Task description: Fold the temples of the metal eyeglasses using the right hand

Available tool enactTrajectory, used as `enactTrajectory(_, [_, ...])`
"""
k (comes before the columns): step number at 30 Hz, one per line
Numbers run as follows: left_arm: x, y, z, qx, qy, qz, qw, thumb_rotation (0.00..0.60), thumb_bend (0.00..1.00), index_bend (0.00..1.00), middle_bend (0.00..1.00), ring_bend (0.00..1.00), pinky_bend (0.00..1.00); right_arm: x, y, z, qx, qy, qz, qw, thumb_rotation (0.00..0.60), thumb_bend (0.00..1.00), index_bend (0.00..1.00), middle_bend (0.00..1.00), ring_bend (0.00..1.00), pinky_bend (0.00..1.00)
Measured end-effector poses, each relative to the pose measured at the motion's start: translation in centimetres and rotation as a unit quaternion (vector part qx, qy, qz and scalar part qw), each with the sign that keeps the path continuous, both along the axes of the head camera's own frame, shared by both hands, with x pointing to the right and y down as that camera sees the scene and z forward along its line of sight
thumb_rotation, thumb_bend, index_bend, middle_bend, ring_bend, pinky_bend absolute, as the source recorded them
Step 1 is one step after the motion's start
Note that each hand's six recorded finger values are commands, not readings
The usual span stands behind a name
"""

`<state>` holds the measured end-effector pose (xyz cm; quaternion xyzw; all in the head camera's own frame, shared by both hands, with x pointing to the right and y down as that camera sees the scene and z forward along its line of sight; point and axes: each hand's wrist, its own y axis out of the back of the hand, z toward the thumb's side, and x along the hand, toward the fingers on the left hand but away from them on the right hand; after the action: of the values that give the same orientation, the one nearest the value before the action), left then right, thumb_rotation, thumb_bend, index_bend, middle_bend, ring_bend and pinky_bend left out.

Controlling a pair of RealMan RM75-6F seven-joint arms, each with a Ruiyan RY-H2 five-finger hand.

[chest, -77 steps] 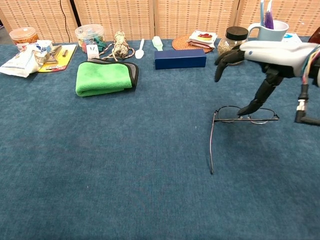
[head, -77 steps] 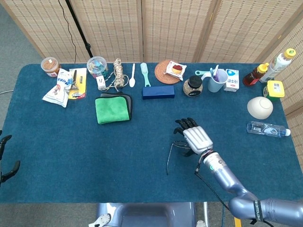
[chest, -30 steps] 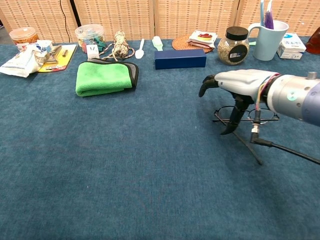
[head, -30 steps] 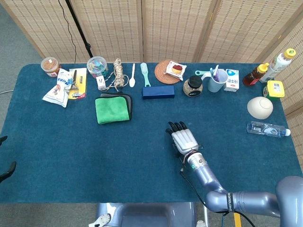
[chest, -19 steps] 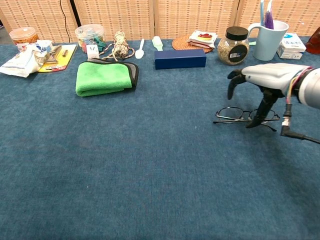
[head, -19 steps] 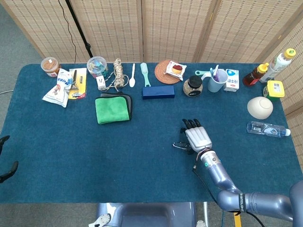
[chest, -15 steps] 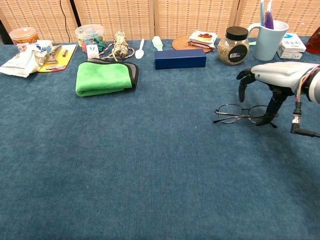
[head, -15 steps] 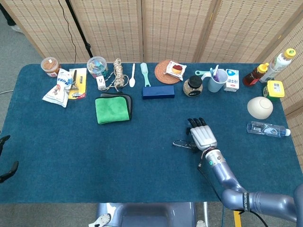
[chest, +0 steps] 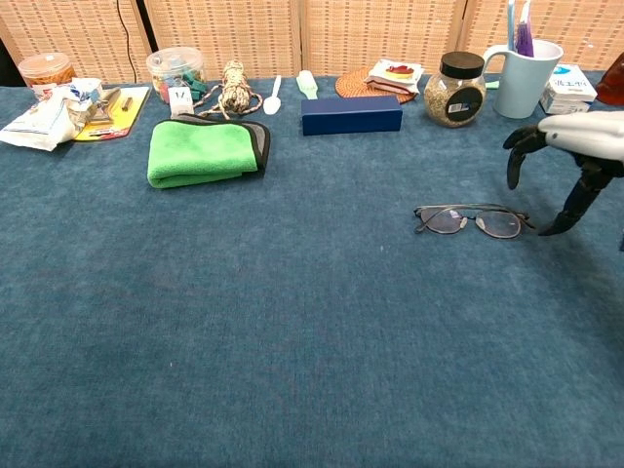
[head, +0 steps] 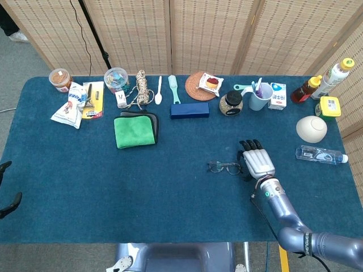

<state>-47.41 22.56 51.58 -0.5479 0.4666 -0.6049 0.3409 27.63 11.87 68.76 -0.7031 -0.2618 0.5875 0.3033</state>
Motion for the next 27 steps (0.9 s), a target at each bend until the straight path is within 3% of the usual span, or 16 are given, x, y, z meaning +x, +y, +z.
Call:
enactTrajectory(4, [-0.1,0.2,0.1,-0.003,0.001,-0.003,1.0,0.6,0.29,0.16,0.07,0.06,0.05,0.7,0.2,-1.3,0.01,-0.036,0.026,0.999,0.6,0.0,0.26,0.07,0.01,0.01])
enactTrajectory(10, [-0.1,0.3,0.3,-0.005,0.002,-0.003,1.0,0.6,0.29,0.16,0.07,0.07,0.05,1.3,0.7,-2.7,0.009,-0.112,0.066,0.9914,0.6,0.0,0.15,0.04,0.01,0.15])
enactTrajectory(16, [-0.3,0.4,0.0,-0.003,0.001,-0.005,1.0,0.6,0.29,0.16,0.07,0.07,0.05,2.3,1.3,-3.9,0.008,-0.177,0.099,0.9792,0.6,0.0,0.13,0.04,0.01,0.11])
enactTrajectory(21, [-0.7,0.9,-0.1,-0.008,-0.011,-0.004,0.9999,0.6,0.29,0.16,0.07,0.07,0.05,4.3,1.8,-5.1,0.029,-0.159,0.103,0.9815,0.6,0.0,0.16,0.04,0.01,0.05])
enactTrajectory(27, [-1.7,2.0,-0.4,-0.021,-0.028,-0.007,0.9994,0.6,0.29,0.16,0.07,0.07,0.05,6.9,3.3,-6.7,0.063,-0.093,0.095,0.9891,0.6,0.0,0.16,0.04,0.01,0.03])
